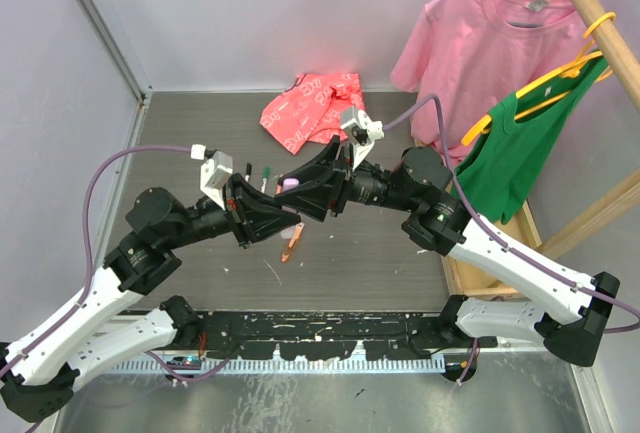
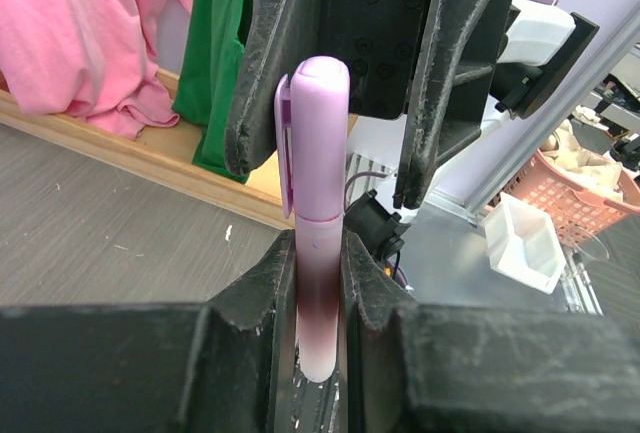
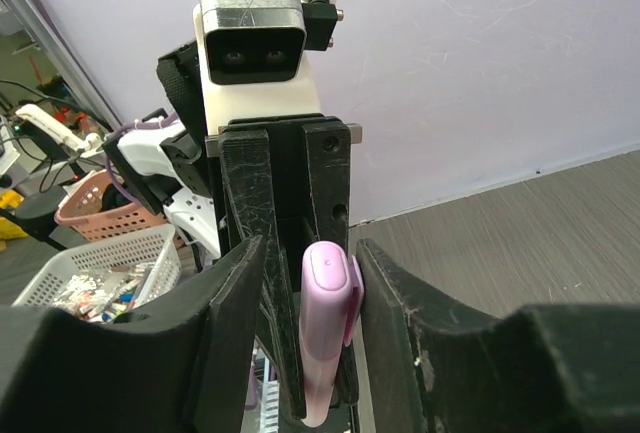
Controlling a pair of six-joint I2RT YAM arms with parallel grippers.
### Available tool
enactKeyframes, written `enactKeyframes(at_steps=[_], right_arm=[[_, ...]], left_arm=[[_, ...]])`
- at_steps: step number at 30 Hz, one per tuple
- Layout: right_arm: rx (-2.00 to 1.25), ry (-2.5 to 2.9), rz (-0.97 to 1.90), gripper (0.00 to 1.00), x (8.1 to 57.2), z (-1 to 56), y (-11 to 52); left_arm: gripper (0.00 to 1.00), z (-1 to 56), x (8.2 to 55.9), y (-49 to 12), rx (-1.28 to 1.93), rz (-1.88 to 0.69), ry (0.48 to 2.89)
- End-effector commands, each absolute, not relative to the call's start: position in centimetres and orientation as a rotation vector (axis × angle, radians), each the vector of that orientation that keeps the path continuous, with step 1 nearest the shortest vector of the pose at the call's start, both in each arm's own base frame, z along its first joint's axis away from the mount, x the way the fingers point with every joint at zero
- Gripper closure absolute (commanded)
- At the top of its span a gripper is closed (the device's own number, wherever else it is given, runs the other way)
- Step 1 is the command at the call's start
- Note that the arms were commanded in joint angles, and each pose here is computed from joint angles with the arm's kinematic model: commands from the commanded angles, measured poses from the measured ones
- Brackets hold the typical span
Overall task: Insert the pens into the pen caps
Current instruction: Press the pen cap onto the pen.
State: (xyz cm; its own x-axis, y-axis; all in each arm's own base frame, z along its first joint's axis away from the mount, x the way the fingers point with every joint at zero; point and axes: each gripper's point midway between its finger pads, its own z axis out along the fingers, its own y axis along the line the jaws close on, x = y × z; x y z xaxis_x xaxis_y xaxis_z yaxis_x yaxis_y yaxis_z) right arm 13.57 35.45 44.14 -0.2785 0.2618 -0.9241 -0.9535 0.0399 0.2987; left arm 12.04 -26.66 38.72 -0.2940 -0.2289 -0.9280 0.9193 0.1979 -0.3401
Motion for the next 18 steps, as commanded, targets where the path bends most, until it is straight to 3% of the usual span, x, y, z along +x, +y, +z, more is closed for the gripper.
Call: enactKeyframes(at_steps=[1, 13, 18], right_arm=[[-0.785, 1.12, 1.491, 0.54, 12.63, 48.24, 34.57], [-0.774, 1.116, 1.494, 0.6, 12.66, 48.32, 34.46], [-0.761, 1.109, 1.49, 0.52, 12.67, 48.54, 34.23]], left_arm=[[1.0, 42.25, 11.31, -26.11, 0.718, -1.362, 1.273], [1.0, 42.03, 11.25, -26.18, 0.725, -1.365, 1.28], [1.0, 41.91, 11.23, -26.27, 0.73, -1.368, 1.284]])
